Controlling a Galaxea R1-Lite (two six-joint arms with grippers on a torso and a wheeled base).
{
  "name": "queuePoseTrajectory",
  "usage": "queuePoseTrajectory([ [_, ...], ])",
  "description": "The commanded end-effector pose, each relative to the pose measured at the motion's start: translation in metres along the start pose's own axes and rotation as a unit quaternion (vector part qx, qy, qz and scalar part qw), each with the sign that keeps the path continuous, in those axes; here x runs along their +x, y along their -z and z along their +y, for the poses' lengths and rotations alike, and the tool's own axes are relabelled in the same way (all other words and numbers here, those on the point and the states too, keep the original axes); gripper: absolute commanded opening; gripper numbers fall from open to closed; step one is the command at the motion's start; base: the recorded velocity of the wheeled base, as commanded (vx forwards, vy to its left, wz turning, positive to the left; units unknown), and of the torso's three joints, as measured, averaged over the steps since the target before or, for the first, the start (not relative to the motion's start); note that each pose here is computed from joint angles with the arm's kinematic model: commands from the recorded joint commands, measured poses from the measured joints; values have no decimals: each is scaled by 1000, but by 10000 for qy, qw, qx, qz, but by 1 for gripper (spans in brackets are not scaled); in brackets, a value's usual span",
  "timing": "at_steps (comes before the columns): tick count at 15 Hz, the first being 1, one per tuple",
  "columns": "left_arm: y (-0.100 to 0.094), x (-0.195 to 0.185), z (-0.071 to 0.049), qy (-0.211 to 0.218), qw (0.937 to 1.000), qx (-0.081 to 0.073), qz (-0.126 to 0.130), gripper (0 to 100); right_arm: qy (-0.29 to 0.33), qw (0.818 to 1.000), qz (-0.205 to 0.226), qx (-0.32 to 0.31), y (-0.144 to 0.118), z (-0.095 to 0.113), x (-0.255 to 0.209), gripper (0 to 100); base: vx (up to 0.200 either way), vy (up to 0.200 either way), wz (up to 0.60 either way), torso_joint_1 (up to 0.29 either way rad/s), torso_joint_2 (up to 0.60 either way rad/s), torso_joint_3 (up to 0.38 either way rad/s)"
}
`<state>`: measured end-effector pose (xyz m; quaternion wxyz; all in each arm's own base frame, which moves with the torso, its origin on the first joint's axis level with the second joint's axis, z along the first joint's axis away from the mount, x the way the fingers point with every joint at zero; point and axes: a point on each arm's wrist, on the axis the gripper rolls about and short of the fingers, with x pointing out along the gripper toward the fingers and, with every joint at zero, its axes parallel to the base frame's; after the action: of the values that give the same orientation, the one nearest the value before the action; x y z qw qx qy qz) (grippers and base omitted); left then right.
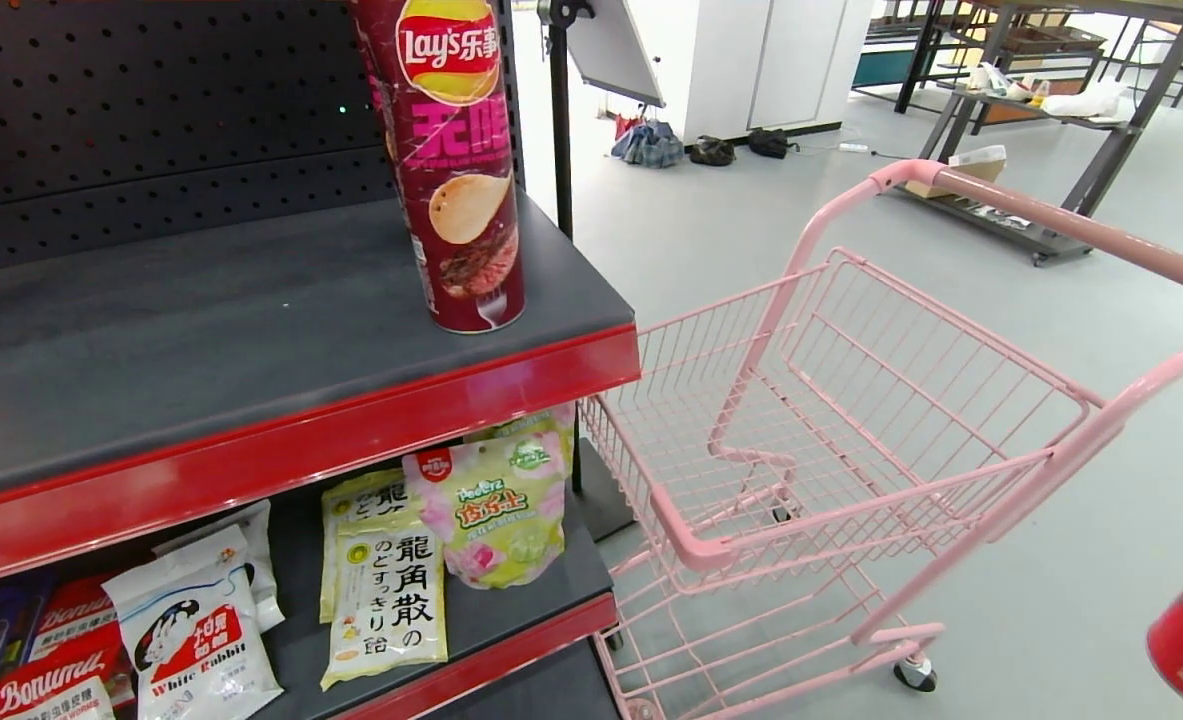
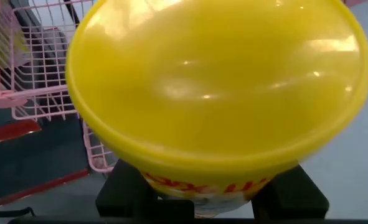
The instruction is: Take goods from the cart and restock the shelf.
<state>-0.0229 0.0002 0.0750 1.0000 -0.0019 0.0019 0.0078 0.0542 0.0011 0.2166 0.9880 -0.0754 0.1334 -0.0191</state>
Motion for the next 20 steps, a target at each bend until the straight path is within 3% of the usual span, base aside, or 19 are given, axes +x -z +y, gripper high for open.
queuePoseTrajectory([
  [1,0,0,0,-7,10000,-4,4,100,77,9992,-395,41,17,-1,-25,0,0,0,0,0,0,0],
  [4,0,0,0,-7,10000,-4,4,100,-175,9987,-477,40,15,-1,-26,0,0,0,0,20,-69,-48],
  [11,0,0,0,-7,10000,-4,4,100,-758,9961,-454,38,5,1,-19,0,0,0,0,139,-473,-338],
  [20,0,0,0,-7,10000,-11,4,100,-890,9955,-333,26,-8,1,-7,0,0,0,0,200,-547,-351],
])
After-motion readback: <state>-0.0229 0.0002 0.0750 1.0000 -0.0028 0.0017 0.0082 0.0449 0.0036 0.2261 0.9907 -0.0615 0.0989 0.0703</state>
